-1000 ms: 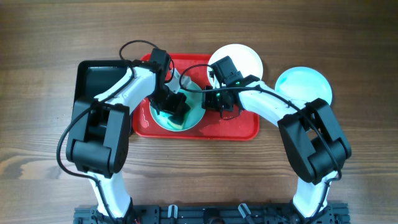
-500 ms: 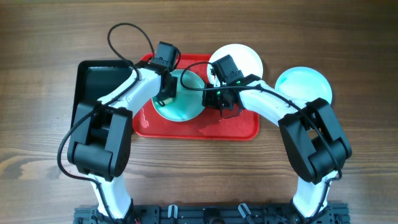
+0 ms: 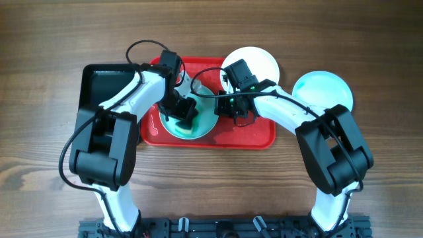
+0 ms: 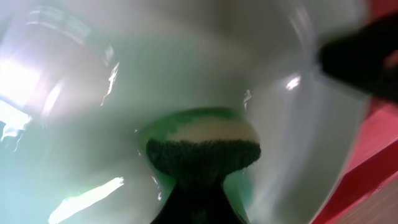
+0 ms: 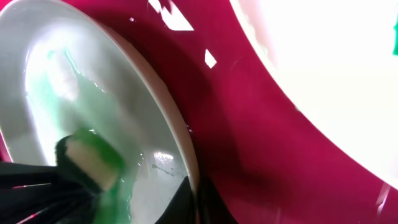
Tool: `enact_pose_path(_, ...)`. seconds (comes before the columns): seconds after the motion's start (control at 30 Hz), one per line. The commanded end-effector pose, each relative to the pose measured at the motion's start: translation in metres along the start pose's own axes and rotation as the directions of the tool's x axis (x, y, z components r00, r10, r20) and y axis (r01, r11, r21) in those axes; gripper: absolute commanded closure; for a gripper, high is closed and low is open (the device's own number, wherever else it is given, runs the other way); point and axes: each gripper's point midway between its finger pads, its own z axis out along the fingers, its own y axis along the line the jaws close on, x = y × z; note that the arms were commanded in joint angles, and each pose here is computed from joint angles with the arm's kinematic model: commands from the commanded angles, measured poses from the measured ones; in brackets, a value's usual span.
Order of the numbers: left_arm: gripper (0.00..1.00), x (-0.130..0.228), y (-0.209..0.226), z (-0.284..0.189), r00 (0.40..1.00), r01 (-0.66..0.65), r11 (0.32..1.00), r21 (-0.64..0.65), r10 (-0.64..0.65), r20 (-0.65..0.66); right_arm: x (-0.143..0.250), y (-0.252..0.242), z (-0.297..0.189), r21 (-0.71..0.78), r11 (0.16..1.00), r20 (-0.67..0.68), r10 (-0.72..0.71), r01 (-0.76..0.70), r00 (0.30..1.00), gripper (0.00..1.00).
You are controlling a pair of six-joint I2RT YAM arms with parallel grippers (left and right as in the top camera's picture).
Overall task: Clean dirty plates on tray and stack at the side
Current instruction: 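Scrub the held plate with the sponge in the left gripper, then lift the sponge away and raise the plate with the right gripper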
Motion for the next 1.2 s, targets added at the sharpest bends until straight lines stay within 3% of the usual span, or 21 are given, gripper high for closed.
enact_pose_path(0.0, 0.96, -0.023, -0.006, 0.016, 0.993, 0.074, 0.994, 0.078, -0.081, 0.084, 0.004, 0.004, 0.004, -0.015, 1.000, -0.023, -0.006, 0.005, 1.000, 0.96)
enact_pose_path(0.1, 0.96, -0.056, 0.032, 0.010, 0.949, 0.231, 0.969, -0.083, -0.206, 0.240, 0.006, 0.002, 0.004, -0.011, 1.000, -0.029, 0.005, -0.005, 1.000, 0.96)
enact_pose_path(0.23, 0.96, -0.079, 0.070, -0.015, 0.869, 0.405, 0.883, -0.236, -0.292, 0.401, 0.006, 0.002, 0.004, -0.009, 1.000, -0.029, 0.017, -0.017, 0.999, 0.96)
enact_pose_path(0.33, 0.96, -0.090, 0.074, -0.049, 0.842, 0.450, 0.848, -0.279, -0.299, 0.449, 0.005, 0.002, 0.004, -0.010, 1.000, -0.028, 0.019, -0.020, 0.999, 0.96)
enact_pose_path(0.6, 0.96, -0.085, 0.055, -0.136, 0.837, 0.478, 0.831, -0.285, -0.333, 0.435, 0.007, 0.001, 0.004, -0.003, 0.999, -0.031, 0.050, -0.050, 0.998, 0.95)
enact_pose_path(0.73, 0.96, -0.070, 0.075, -0.143, 0.829, 0.512, 0.812, -0.280, -0.382, 0.409, 0.007, -0.003, 0.006, 0.011, 0.996, -0.022, 0.085, -0.085, 0.996, 0.88)
enact_pose_path(1.0, 0.96, -0.062, 0.094, -0.145, 0.802, 0.556, 0.797, -0.234, -0.442, 0.402, 0.012, -0.002, 0.019, 0.026, 0.996, -0.027, 0.081, -0.080, 0.996, 0.85)
enact_pose_path(1.1, 0.96, -0.061, 0.094, -0.139, 0.806, 0.556, 0.797, -0.237, -0.446, 0.388, 0.014, -0.004, 0.024, 0.026, 0.995, -0.038, 0.093, -0.092, 0.995, 0.96)
enact_pose_path(1.17, 0.96, -0.059, 0.095, -0.135, 0.808, 0.556, 0.796, -0.240, -0.451, 0.378, 0.018, 0.002, 0.021, -0.001, 0.996, -0.066, 0.094, -0.094, 0.993, 0.96)
